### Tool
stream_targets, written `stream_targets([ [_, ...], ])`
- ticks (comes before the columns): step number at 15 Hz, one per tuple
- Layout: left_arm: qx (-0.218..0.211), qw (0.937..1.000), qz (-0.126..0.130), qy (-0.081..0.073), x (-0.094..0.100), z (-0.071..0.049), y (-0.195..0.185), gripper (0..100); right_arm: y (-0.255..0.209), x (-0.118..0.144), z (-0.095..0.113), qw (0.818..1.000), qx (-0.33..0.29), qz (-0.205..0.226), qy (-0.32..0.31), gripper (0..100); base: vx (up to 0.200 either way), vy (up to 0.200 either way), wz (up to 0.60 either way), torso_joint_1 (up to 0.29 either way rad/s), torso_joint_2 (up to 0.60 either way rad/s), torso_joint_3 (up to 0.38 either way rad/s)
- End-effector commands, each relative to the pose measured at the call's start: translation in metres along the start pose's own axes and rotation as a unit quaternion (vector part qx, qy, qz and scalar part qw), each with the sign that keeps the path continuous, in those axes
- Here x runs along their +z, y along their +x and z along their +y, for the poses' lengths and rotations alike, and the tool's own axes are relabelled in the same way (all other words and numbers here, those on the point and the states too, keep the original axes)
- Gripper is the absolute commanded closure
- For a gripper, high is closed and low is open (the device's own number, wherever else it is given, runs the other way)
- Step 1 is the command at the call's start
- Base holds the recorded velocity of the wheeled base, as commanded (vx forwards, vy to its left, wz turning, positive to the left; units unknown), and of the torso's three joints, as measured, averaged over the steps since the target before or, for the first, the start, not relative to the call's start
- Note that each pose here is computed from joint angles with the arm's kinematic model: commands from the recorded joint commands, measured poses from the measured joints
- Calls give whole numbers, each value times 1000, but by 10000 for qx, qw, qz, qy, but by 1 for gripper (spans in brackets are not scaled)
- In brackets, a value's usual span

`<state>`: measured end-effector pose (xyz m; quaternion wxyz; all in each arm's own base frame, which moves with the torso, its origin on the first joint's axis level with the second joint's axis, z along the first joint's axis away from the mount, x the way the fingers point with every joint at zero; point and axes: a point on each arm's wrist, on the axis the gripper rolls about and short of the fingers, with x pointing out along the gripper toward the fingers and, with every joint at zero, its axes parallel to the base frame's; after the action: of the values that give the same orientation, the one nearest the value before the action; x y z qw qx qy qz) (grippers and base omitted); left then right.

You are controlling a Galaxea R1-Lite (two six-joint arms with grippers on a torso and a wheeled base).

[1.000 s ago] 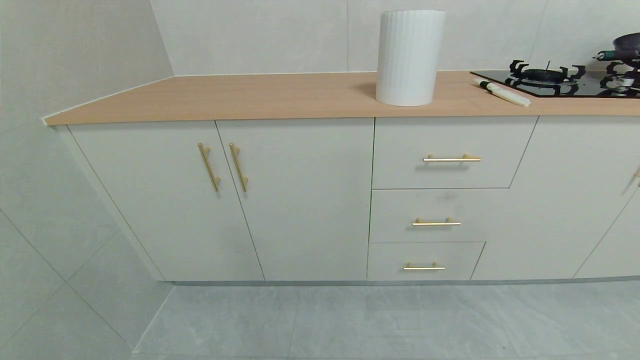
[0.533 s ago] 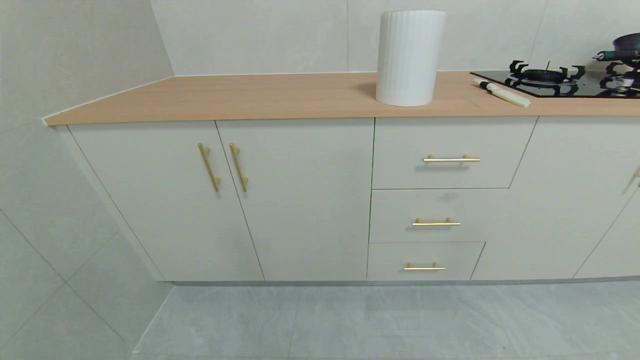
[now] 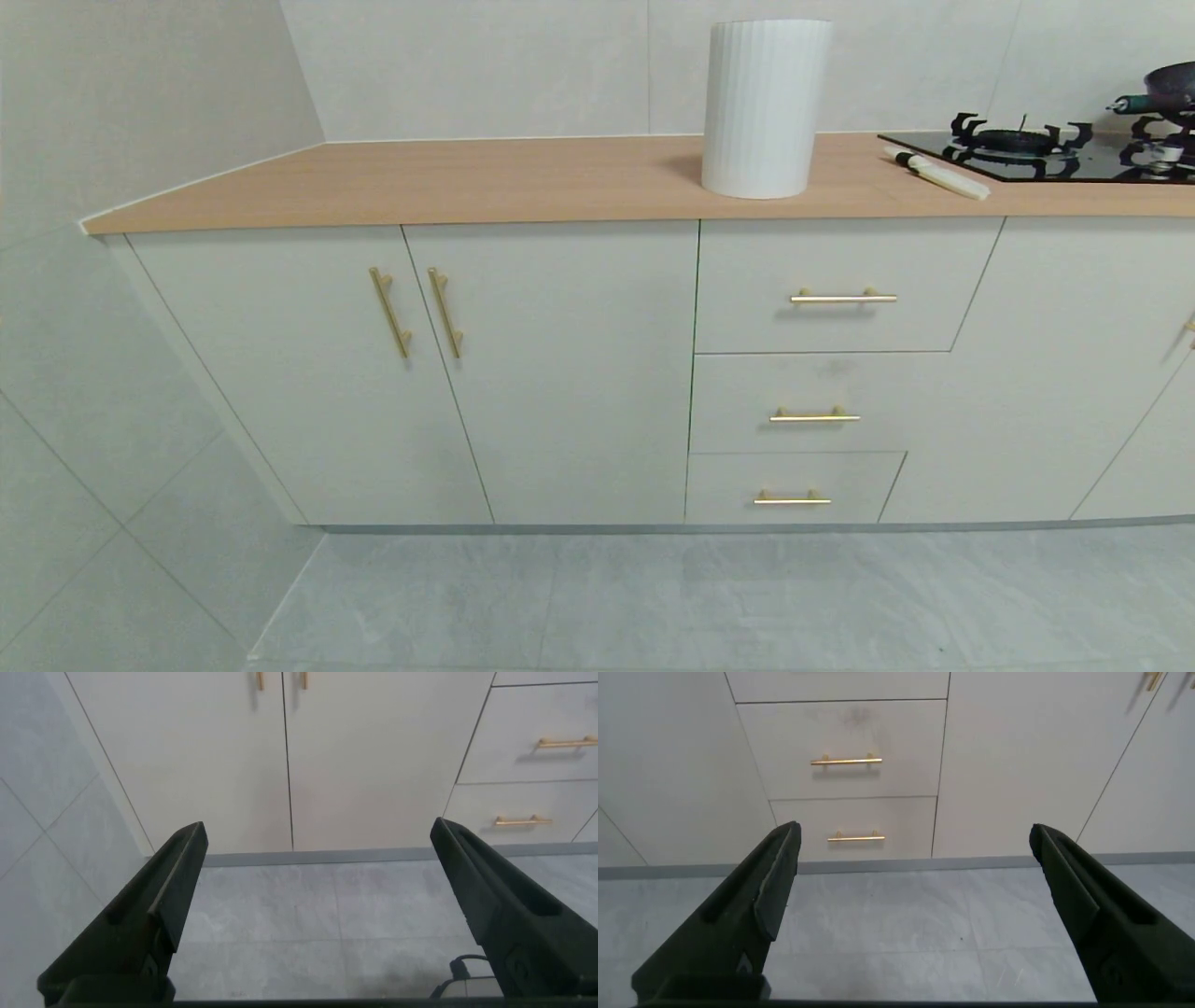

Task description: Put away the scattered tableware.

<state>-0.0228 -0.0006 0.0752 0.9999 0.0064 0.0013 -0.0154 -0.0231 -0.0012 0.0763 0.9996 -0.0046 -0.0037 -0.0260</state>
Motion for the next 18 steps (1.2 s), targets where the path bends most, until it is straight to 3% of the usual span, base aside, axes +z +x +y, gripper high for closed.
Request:
stream_targets([
  [1, -7, 10000, 1, -2, 0, 0, 0, 0, 0, 0, 0, 10000, -1, 15, 0, 0, 200, 0, 0, -2, 2, -2],
  [18, -7, 10000, 1, -10, 0, 0, 0, 0, 0, 0, 0, 10000, -1, 15, 8, 0, 200, 0, 0, 1, 2, 2],
])
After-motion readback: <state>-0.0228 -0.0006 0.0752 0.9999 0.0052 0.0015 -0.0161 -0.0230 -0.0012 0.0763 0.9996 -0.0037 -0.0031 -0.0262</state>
